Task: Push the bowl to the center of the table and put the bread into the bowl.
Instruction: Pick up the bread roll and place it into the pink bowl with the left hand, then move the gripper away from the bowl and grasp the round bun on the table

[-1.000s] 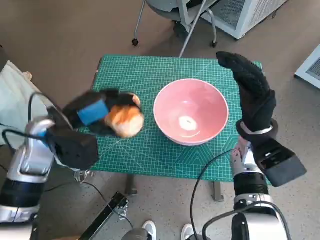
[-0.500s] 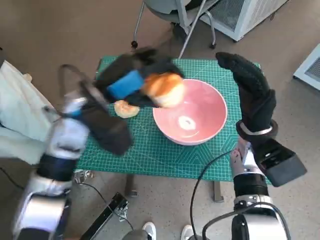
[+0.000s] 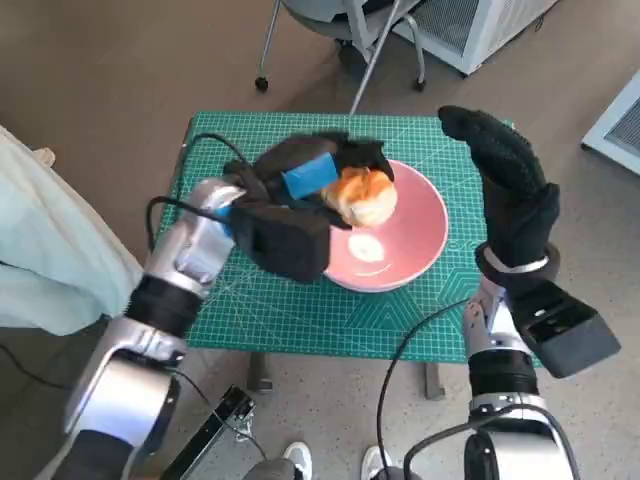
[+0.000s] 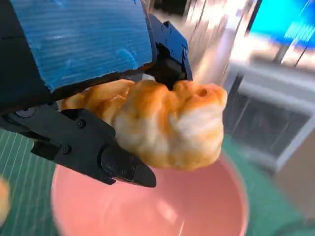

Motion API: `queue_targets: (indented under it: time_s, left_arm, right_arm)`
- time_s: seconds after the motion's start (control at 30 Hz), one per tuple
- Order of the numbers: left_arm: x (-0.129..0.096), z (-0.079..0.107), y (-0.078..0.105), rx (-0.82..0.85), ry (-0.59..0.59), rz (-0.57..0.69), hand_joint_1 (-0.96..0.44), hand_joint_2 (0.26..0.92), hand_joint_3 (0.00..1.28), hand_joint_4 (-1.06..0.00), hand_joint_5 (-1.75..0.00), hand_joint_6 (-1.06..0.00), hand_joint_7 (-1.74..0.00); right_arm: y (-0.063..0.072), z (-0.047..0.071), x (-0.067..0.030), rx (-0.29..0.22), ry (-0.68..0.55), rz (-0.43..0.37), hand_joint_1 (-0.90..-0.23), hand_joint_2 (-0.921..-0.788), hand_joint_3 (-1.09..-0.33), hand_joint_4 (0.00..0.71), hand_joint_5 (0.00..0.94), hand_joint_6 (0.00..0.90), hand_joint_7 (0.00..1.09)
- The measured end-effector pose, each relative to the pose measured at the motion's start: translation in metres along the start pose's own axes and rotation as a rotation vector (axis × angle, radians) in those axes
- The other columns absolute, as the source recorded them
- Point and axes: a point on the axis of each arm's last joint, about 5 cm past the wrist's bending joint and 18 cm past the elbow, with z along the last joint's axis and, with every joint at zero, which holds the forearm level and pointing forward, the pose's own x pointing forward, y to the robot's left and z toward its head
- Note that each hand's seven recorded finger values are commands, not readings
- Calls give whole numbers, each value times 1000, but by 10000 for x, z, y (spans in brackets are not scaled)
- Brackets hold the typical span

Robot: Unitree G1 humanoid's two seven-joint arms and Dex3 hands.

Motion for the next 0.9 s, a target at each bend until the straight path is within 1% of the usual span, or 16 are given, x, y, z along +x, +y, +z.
queue_targets:
  time_s: [0.13,0.2,0.27,0.33,0.4,0.57,0.63,0.67,0.73,0.9]
  left_arm:
    - [2,-28,-26,-9,16,-24,-92,862,59,-242,-62,-197,-357]
    - [0,-30,-17,-14,17,-32,-157,841,44,-140,-31,-141,-317]
    - [-8,-33,2,-22,18,-52,-221,832,35,-72,-16,-102,-286]
    - [-26,-48,18,-18,24,-47,-265,827,28,-29,-6,-77,-263]
    - [-53,-73,38,-13,36,-34,-311,828,26,-14,-2,-65,-248]
    - [-153,-150,116,2,44,31,-421,842,26,-2,0,-58,-221]
    - [-203,-184,152,9,40,52,-457,861,32,0,1,-62,-213]
    - [-229,-202,171,10,39,61,-469,879,25,-2,0,-83,-181]
    - [-280,-235,208,7,34,81,-477,901,14,-12,-4,-116,-133]
    - [-425,-313,324,-2,40,130,-439,912,3,-58,-9,-175,-81]
  right_arm:
    - [-10,3,-12,-2,2,-1,-579,-921,-690,364,3,50,813]
    - [-21,6,-16,-5,2,-2,-589,-921,-685,356,2,46,811]
    - [-34,12,-19,-10,1,3,-594,-921,-681,353,1,43,812]
    - [-56,20,-22,-17,0,3,-597,-921,-678,351,1,41,813]
    - [-71,24,-26,-22,1,1,-597,-921,-676,350,1,40,815]
    - [-101,35,-33,-38,-3,1,-593,-921,-676,349,1,37,819]
    - [-110,37,-39,-43,-3,-1,-590,-921,-676,349,1,36,820]
    - [-113,36,-42,-45,-3,-2,-589,-921,-677,349,1,36,821]
    - [-115,34,-50,-46,0,-6,-588,-921,-678,349,0,34,823]
    - [-117,30,-60,-48,2,-11,-588,-921,-679,349,0,32,827]
